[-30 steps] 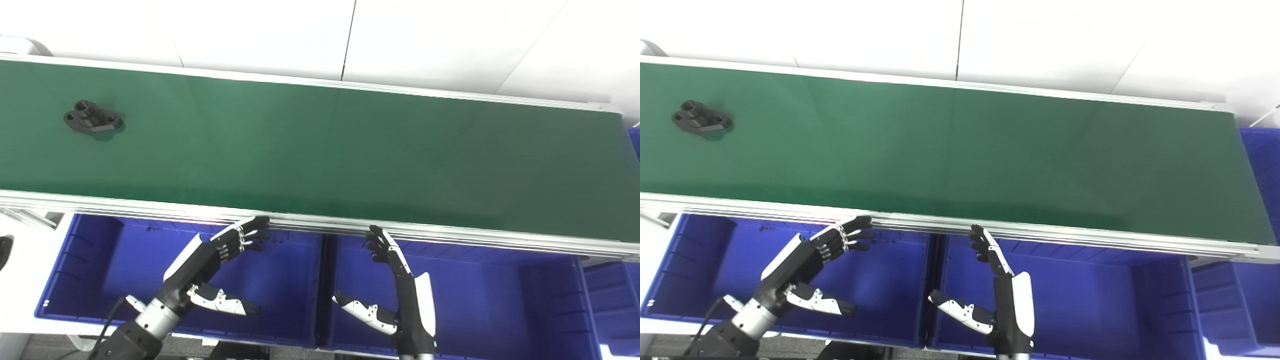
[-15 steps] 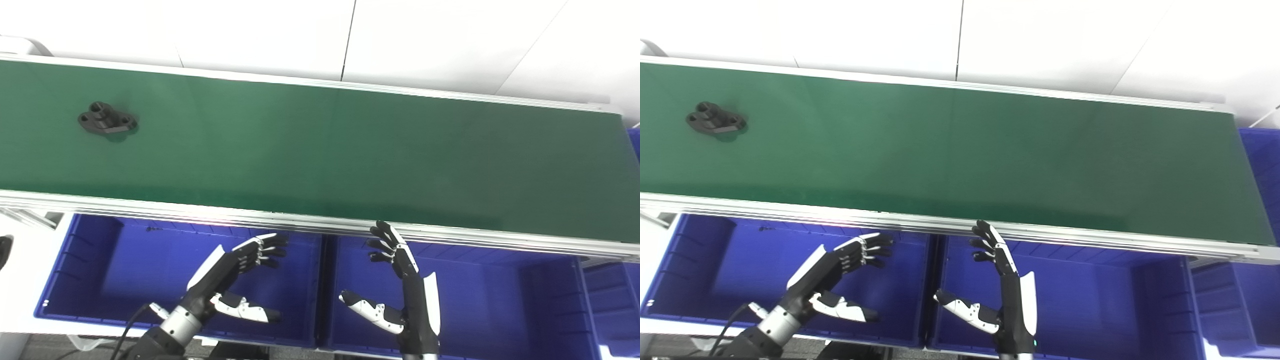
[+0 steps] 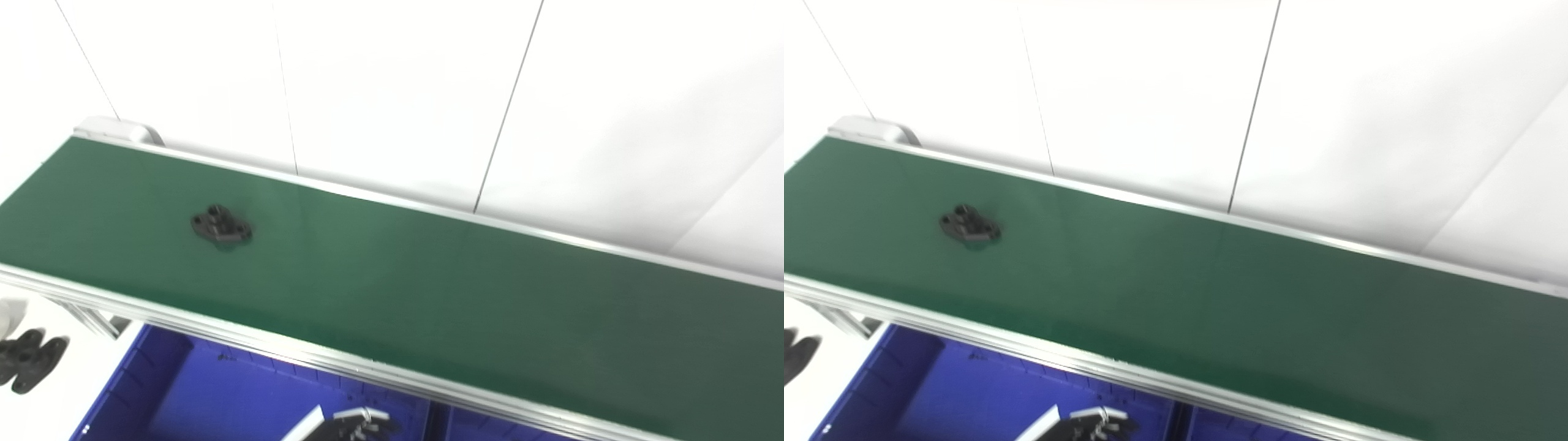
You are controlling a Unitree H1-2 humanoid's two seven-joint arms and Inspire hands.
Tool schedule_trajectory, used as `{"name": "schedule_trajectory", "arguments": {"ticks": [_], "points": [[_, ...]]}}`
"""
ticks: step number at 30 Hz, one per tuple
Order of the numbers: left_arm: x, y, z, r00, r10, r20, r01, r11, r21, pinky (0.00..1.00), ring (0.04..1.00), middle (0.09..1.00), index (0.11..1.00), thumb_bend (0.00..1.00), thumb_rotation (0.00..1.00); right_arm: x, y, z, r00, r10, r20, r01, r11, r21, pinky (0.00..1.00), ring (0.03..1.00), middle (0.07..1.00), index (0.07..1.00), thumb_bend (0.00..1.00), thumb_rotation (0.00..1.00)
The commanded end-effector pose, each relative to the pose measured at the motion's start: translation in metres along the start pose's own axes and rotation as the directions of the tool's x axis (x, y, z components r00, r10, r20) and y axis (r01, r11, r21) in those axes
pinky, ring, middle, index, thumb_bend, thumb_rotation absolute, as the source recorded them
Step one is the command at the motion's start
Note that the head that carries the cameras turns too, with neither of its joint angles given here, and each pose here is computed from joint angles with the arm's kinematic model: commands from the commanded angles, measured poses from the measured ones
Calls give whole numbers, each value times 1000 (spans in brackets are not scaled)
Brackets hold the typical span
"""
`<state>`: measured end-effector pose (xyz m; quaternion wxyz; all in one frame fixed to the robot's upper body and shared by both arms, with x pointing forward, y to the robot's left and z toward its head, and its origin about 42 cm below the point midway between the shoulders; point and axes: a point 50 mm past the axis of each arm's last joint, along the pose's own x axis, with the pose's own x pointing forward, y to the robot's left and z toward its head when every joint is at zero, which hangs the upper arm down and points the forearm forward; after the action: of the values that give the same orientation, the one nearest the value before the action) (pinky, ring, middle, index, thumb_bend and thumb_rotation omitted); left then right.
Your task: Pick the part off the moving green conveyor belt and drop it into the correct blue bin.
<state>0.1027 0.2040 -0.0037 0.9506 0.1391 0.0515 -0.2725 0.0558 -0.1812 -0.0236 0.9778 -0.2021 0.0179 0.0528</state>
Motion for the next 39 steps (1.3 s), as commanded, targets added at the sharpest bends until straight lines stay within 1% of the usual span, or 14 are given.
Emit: {"name": "schedule_trajectory", "arguments": {"ticks": [1,3,5,7,9,15,18,21,24,26,31,35,37,39], "points": [[4,6,8,998,36,49,-37,999,26,627,731,785,743,861,183,9,2,8,999,-19,44,19,1000,17,700,799,879,927,617,383],[3,6,9,998,38,59,-40,998,38,623,726,782,740,864,176,9,2,8,999,-19,44,18,1000,16,705,812,880,929,616,393],[2,6,11,997,40,66,-43,998,41,620,725,780,740,863,176,9,3,8,999,-20,40,19,1000,23,722,823,883,931,616,376],[2,6,12,996,47,73,-51,998,42,618,722,778,738,862,170,9,3,8,999,-22,39,21,999,24,728,811,879,927,623,352],[2,5,13,995,55,81,-59,997,46,613,719,775,735,865,167,9,2,7,999,-22,40,21,1000,20,713,812,881,932,621,382],[0,6,16,993,68,98,-74,996,55,614,719,774,730,864,172,9,2,8,999,-26,36,25,999,27,706,818,889,932,633,391],[0,5,18,991,73,110,-79,995,57,617,721,777,730,864,175,9,1,8,999,-26,36,25,999,25,731,822,888,935,641,415],[0,6,22,988,83,130,-92,994,64,610,714,773,727,864,209,9,0,7,999,-21,37,20,999,24,726,825,889,940,633,418],[0,5,26,985,103,139,-109,993,41,613,715,772,725,869,219,9,-1,8,999,-22,41,21,1000,23,717,821,885,936,627,416],[0,5,28,983,115,144,-120,992,29,623,721,775,728,871,250,9,-2,9,999,-23,44,23,1000,21,712,816,881,933,625,422],[1,7,38,975,158,157,-153,987,-43,644,737,792,746,849,219,9,-4,10,999,-25,43,24,999,25,725,816,888,938,609,437],[2,7,45,964,201,175,-193,979,-61,629,717,765,734,848,207,10,-5,10,998,-26,50,25,999,20,725,817,889,940,574,404],[3,5,47,955,226,191,-221,974,-47,600,682,732,710,830,169,10,-5,10,998,-25,51,24,1000,18,713,818,893,944,553,404],[4,4,48,946,246,210,-247,969,-20,555,629,685,677,804,117,9,-5,10,999,-23,49,22,1000,21,723,828,899,949,534,404]]}}
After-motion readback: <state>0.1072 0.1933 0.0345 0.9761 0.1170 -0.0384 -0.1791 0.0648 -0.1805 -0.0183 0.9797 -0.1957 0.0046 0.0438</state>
